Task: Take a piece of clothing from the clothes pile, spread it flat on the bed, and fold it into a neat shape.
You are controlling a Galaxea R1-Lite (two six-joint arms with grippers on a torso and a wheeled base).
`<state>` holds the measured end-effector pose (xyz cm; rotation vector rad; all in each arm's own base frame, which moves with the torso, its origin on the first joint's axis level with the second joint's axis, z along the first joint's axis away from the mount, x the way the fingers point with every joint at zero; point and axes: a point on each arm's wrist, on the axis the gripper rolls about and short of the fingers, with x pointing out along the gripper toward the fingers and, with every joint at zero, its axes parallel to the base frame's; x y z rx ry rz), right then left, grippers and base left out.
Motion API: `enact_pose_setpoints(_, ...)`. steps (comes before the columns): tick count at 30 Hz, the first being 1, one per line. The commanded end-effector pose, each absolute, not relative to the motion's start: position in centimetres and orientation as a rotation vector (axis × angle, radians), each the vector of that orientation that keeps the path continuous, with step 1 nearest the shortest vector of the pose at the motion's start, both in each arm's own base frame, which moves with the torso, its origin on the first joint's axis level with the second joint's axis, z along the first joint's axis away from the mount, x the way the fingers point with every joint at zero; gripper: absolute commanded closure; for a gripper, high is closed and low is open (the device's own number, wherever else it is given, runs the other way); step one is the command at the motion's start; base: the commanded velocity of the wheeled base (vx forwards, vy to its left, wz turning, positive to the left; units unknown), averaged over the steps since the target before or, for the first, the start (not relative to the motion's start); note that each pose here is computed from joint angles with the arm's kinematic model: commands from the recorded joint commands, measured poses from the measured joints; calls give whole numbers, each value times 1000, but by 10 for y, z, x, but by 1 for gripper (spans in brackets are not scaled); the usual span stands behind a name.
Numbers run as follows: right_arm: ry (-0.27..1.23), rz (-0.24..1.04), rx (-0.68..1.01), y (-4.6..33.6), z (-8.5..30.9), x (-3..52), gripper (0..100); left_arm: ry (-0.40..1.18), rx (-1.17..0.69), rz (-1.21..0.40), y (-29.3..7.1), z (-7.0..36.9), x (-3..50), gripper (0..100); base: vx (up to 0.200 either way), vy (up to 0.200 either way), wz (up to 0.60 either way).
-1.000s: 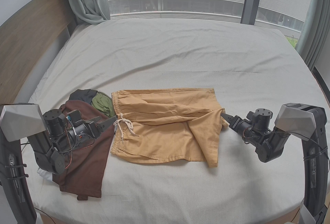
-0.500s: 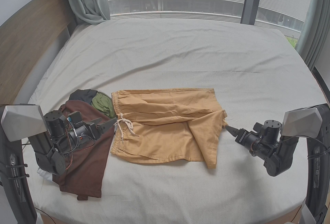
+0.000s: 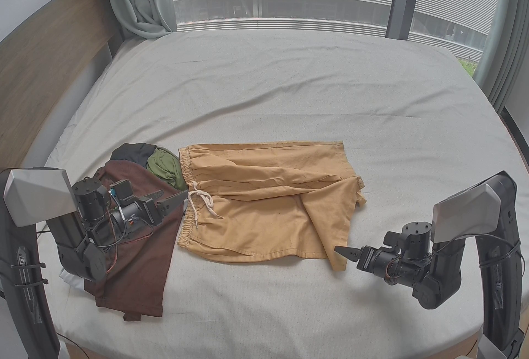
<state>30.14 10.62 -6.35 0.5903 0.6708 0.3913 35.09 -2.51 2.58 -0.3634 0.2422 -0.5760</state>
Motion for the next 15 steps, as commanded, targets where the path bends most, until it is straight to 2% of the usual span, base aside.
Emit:
enact_pose_setpoints(1,701,414,579,116,-70,297,0,246,-365,-575,-25,24,351,0,0,0,0)
enact_pose_setpoints(13,666,466,571,130,-54,294,0,241,-364,-574,-25,25,352,0,0,0,0)
enact_pose_setpoints(14,661,468,571,130,-52,294,100,240,-363,-575,-25,25,352,0,0,0,0)
enact_pose_setpoints(15,662,466,571,130,-52,293,100,240,-363,-575,-25,25,352,0,0,0,0)
